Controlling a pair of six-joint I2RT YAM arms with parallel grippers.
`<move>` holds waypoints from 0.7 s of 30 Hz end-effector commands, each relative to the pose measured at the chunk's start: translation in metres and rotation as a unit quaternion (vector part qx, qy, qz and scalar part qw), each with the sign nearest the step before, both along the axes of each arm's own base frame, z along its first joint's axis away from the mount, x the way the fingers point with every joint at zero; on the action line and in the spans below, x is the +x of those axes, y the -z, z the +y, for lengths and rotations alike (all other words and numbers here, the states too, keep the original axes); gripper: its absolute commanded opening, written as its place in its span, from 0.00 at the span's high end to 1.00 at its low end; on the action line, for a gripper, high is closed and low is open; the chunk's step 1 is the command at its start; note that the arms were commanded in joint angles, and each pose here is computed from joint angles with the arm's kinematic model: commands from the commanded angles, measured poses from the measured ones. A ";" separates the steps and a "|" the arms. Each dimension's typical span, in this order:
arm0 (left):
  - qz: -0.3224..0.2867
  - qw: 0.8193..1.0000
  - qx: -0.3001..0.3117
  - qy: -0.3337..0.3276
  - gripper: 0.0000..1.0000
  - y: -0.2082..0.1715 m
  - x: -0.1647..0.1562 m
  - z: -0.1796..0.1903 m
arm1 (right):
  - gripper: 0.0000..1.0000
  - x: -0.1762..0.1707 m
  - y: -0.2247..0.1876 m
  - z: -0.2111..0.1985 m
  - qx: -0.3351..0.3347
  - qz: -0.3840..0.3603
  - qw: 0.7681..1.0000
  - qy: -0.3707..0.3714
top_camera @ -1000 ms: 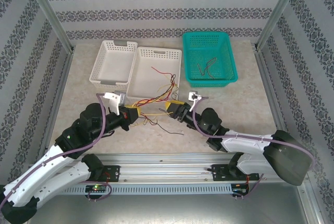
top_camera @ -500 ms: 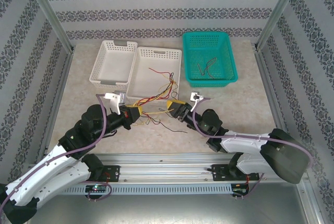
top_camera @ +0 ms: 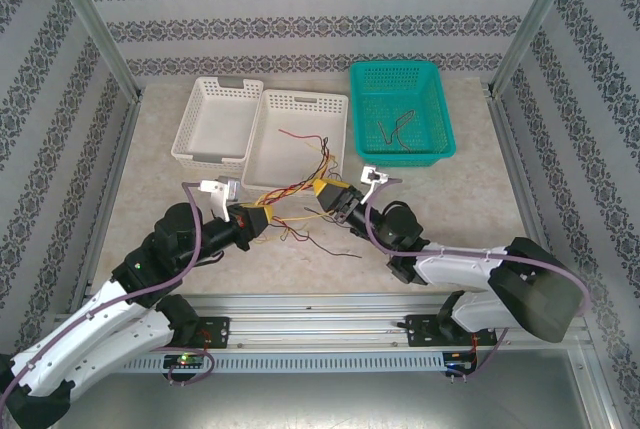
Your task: Untangle the cables
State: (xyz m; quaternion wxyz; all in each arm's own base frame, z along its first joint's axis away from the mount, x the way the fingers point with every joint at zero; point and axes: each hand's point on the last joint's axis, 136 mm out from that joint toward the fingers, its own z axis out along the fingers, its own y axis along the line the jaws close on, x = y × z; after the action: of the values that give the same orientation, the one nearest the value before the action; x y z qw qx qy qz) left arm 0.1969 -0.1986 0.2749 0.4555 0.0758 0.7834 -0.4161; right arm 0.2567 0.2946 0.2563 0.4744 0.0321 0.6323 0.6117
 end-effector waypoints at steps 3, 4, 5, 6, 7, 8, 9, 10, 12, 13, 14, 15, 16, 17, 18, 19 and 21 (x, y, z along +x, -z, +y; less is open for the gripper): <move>-0.023 0.999 -0.038 0.017 1.00 -0.019 -0.004 -0.007 | 0.48 0.005 -0.020 0.006 0.042 -0.018 0.999 -0.003; -0.024 0.999 -0.039 0.018 1.00 -0.019 -0.004 -0.008 | 0.49 0.006 -0.020 0.007 0.044 -0.015 0.999 -0.004; -0.023 0.999 -0.039 0.018 1.00 -0.019 -0.004 -0.008 | 0.50 0.008 -0.020 0.009 0.048 -0.010 0.999 -0.007; -0.024 0.999 -0.038 0.019 1.00 -0.019 -0.004 -0.008 | 0.50 0.008 -0.021 0.010 0.052 -0.011 0.999 -0.011; -0.024 0.999 -0.038 0.018 1.00 -0.020 -0.004 -0.007 | 0.50 0.009 -0.021 0.012 0.054 -0.011 0.998 -0.014; -0.025 0.999 -0.038 0.018 1.00 -0.020 -0.005 -0.007 | 0.51 0.011 -0.018 0.012 0.055 -0.005 0.998 -0.012; -0.025 0.999 -0.038 0.018 1.00 -0.019 -0.005 -0.007 | 0.54 0.012 -0.017 0.012 0.057 -0.002 0.998 -0.011; -0.024 0.999 -0.037 0.018 1.00 -0.019 -0.005 -0.006 | 0.56 0.013 -0.016 0.012 0.059 -0.001 0.998 -0.011; -0.025 0.999 -0.039 0.020 1.00 -0.019 -0.006 -0.007 | 0.61 0.017 -0.015 0.010 0.066 0.007 0.998 -0.006; -0.024 0.999 -0.040 0.021 1.00 -0.018 -0.006 -0.007 | 0.62 0.018 -0.014 0.011 0.066 0.008 0.998 -0.007; -0.024 0.999 -0.040 0.021 1.00 -0.018 -0.006 -0.007 | 0.63 0.019 -0.015 0.011 0.066 0.007 0.998 -0.007; -0.024 0.999 -0.041 0.021 1.00 -0.018 -0.006 -0.008 | 0.65 0.019 -0.017 0.012 0.068 0.005 0.998 -0.008; -0.024 0.999 -0.041 0.021 1.00 -0.018 -0.006 -0.008 | 0.68 0.020 -0.018 0.012 0.068 0.004 0.998 -0.009; -0.024 0.999 -0.039 0.022 1.00 -0.017 -0.006 -0.008 | 0.71 0.020 -0.020 0.012 0.069 0.002 0.998 -0.010; -0.024 0.999 -0.039 0.022 1.00 -0.016 -0.006 -0.008 | 0.73 0.020 -0.021 0.012 0.069 -0.001 0.998 -0.010; -0.025 0.999 -0.038 0.022 1.00 -0.016 -0.006 -0.007 | 0.75 0.020 -0.023 0.010 0.070 -0.002 0.997 -0.008; -0.024 0.999 -0.038 0.021 1.00 -0.014 -0.007 -0.006 | 0.84 0.021 -0.023 0.005 0.070 -0.005 0.998 -0.001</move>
State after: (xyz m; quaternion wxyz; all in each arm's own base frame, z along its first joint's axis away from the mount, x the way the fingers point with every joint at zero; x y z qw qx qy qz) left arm 0.1948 -0.2007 0.2744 0.4526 0.0756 0.7788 -0.4277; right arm 0.2774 0.3056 0.2554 0.4541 0.0666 0.6181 0.6383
